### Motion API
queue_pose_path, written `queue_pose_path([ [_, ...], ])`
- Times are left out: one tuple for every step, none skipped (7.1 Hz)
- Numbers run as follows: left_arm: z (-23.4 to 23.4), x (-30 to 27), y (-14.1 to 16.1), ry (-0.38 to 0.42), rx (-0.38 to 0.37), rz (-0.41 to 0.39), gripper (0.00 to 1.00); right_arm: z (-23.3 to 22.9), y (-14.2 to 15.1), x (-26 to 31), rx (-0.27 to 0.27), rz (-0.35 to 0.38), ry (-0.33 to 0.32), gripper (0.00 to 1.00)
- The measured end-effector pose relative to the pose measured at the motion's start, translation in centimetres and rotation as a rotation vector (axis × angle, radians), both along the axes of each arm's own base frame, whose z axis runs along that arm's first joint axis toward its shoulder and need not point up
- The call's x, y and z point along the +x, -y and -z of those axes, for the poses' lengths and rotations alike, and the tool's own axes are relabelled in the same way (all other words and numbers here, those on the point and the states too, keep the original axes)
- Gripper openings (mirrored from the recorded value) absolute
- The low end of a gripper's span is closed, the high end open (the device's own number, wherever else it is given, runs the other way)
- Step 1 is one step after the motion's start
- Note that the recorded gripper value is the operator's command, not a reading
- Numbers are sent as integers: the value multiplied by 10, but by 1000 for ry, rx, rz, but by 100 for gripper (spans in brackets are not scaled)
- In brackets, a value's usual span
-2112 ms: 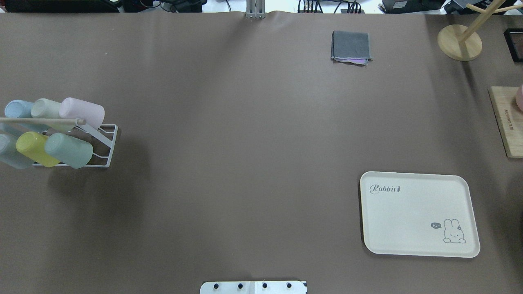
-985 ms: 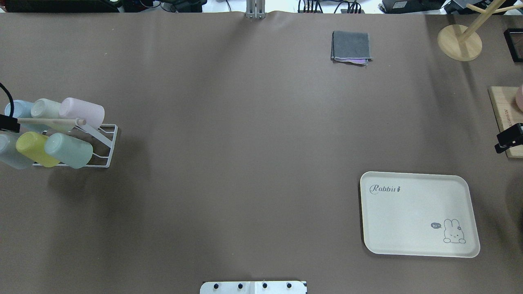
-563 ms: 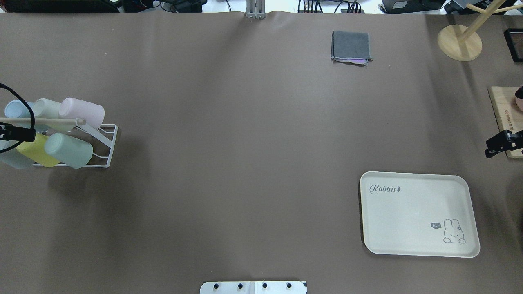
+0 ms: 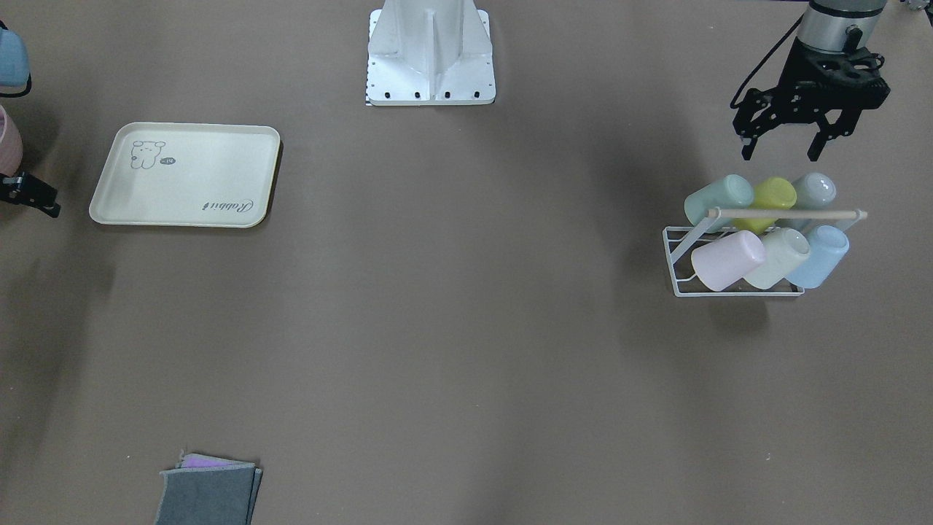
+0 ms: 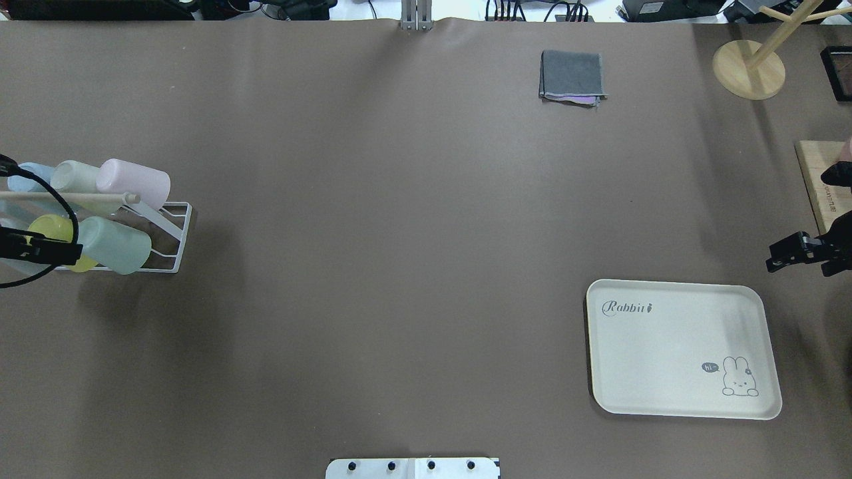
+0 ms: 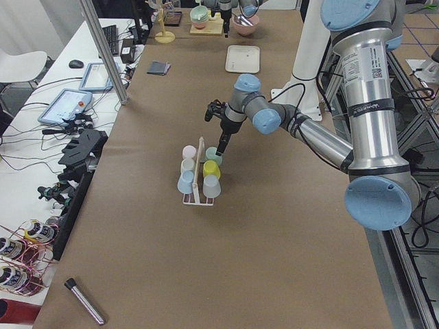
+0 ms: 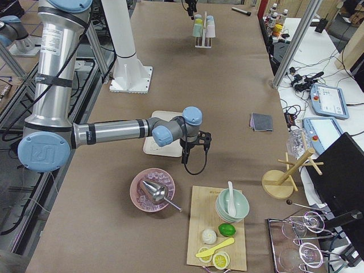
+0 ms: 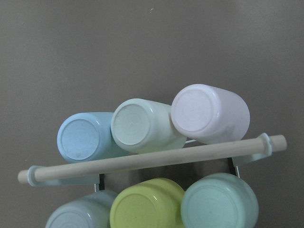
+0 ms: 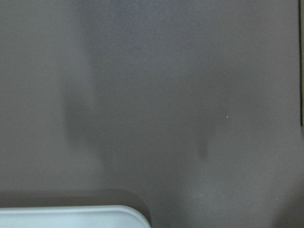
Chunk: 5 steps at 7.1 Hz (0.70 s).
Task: Pick up and place green cup on tray
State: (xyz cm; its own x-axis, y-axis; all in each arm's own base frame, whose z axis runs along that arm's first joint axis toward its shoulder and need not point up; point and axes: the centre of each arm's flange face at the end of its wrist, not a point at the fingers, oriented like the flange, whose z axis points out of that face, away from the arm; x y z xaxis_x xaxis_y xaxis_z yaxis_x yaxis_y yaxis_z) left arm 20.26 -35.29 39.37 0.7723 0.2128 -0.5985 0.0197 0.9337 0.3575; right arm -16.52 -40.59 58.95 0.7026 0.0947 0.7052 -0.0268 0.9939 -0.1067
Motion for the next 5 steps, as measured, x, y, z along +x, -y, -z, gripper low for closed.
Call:
queue_pose_path([
  [1,13,-9,-2,1,-37,98,1,-11,-4,-4,0,10,99],
  [2,26,-17,-3,3,-74,98,2,-26,-6,-9,13,12,99],
  [3,39,-25,-5,4,-108,98,3,-41,-6,-17,29,11,99],
  [5,49,-32,-8,5,-134,98,1,-50,-6,-29,40,8,98],
  [5,58,-38,-7,8,-158,98,-2,-56,-8,-42,48,4,98],
])
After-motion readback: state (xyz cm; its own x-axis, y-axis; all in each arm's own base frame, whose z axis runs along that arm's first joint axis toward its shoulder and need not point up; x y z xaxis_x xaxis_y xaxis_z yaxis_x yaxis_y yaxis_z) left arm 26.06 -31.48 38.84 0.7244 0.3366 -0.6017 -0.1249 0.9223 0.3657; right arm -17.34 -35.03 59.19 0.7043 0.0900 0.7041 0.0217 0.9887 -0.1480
